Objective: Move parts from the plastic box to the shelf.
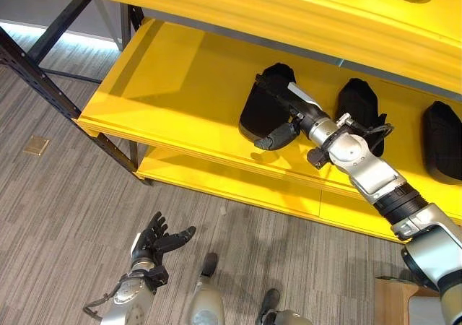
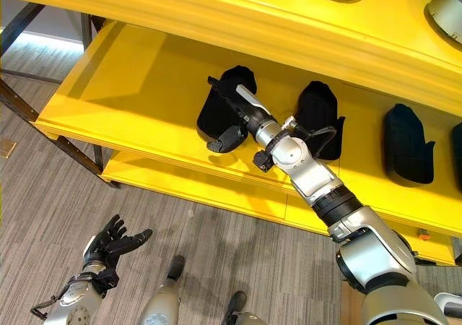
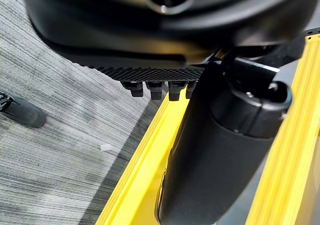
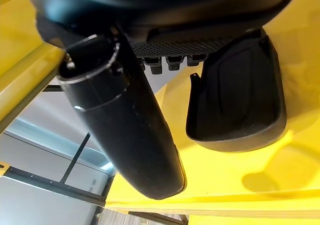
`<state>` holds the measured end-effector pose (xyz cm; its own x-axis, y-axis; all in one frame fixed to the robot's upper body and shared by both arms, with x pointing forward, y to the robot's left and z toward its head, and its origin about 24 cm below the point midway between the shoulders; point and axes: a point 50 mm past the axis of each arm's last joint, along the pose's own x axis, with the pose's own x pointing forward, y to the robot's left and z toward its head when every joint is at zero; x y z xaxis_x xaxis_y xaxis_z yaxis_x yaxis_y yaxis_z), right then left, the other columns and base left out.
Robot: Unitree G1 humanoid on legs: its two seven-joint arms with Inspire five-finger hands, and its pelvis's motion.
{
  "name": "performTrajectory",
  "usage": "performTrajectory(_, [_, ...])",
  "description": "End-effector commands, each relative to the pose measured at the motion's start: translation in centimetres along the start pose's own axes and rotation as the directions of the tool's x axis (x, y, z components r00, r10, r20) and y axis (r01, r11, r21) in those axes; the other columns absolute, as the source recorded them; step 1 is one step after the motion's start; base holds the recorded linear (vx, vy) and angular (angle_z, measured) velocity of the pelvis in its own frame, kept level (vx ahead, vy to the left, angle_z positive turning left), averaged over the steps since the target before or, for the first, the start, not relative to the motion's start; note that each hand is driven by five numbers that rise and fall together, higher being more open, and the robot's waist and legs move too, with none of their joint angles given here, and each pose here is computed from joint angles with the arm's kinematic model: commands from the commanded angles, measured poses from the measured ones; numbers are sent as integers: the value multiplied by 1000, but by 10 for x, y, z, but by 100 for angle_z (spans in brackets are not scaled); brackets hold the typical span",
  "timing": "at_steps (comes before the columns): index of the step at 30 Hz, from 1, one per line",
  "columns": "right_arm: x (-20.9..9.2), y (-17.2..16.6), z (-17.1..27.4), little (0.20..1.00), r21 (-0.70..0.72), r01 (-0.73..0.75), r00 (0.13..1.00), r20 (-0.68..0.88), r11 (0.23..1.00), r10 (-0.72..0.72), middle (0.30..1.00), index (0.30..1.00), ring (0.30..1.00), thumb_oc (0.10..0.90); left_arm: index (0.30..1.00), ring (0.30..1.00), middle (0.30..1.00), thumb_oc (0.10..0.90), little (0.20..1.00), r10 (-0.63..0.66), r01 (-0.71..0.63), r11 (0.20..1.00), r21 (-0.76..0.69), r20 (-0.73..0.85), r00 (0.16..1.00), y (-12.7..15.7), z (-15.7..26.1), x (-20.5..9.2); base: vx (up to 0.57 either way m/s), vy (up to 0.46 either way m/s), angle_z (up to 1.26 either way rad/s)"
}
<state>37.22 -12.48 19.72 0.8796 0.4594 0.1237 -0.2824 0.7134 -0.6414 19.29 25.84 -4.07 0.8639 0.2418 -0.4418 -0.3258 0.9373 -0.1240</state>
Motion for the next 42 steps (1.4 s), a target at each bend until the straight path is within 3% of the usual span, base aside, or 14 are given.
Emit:
performTrajectory(1, [14,-27,41,1000,58,138,978,152,989,-145,1000,1000,1000,900,1000,1000,1000,900,1000,6,-18,997,74,157,988,14,42,3,0,0,0])
performTrajectory(9, [20,-22,25,1000,51,167,983,69,985,-170,1000,1000,1000,900,1000,1000,1000,900,1000,3,-18,996,89,164,986,15,45,2,0,0,0])
performTrajectory(18, [19,-36,0,1000,-69,232,970,-51,970,-236,1000,1000,1000,900,1000,1000,1000,900,1000,4,-23,994,111,173,985,17,47,1,-12,-2,0])
performTrajectory(30, [27,-45,4,1000,-187,246,962,-76,951,-264,1000,1000,1000,900,1000,1000,1000,900,1000,-7,-16,994,112,198,980,14,52,3,-4,0,1])
performTrajectory(42, [37,-39,21,1000,-196,234,969,-31,952,-245,1000,1000,1000,900,1000,1000,1000,900,1000,-7,-17,994,109,216,976,14,56,3,1,0,0])
